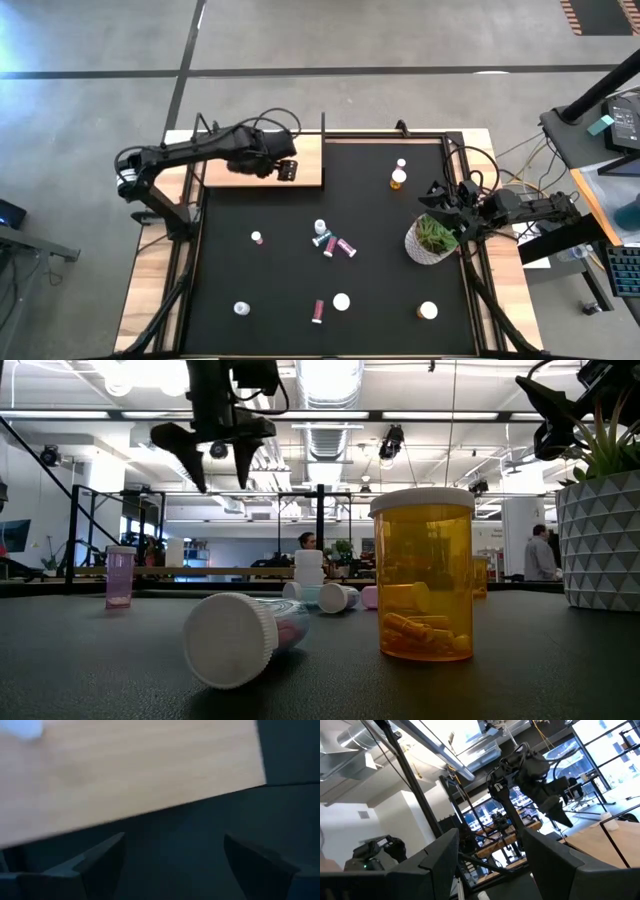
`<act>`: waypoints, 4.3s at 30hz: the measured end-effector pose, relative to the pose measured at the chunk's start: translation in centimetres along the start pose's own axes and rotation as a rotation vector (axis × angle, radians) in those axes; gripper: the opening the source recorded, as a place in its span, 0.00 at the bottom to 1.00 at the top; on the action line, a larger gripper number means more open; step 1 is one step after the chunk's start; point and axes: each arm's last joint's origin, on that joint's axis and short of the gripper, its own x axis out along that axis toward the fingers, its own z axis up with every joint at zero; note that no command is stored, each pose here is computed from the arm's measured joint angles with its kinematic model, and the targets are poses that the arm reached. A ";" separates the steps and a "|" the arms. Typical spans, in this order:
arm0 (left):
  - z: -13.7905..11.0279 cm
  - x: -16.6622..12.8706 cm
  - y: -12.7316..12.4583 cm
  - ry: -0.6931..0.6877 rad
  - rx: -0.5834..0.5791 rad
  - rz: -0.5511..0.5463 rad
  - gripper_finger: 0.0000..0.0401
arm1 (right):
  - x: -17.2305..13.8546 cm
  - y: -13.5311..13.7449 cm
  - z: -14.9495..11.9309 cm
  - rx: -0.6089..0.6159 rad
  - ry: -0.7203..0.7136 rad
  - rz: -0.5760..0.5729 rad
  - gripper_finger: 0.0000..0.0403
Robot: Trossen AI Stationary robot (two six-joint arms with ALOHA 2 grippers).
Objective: Pick and place medicine bottles onto shelf by color
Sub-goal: Put the bottom left pink pill bottle into the shelf
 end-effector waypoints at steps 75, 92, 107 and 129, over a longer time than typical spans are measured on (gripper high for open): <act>-13.3 9.5 1.5 0.406 -0.409 0.135 0.21 | 0.0 0.0 0.0 0.000 0.000 0.000 0.53; -11.4 7.6 2.5 0.399 -0.456 0.040 0.26 | 0.0 0.0 0.0 0.000 0.000 0.001 0.53; -5.7 6.2 1.5 0.350 -0.330 0.032 0.26 | 0.0 0.0 0.0 0.000 0.000 0.000 0.53; 5.4 7.9 5.0 0.262 -0.136 0.074 0.26 | 0.0 -0.1 -0.1 -0.002 0.014 -0.007 0.53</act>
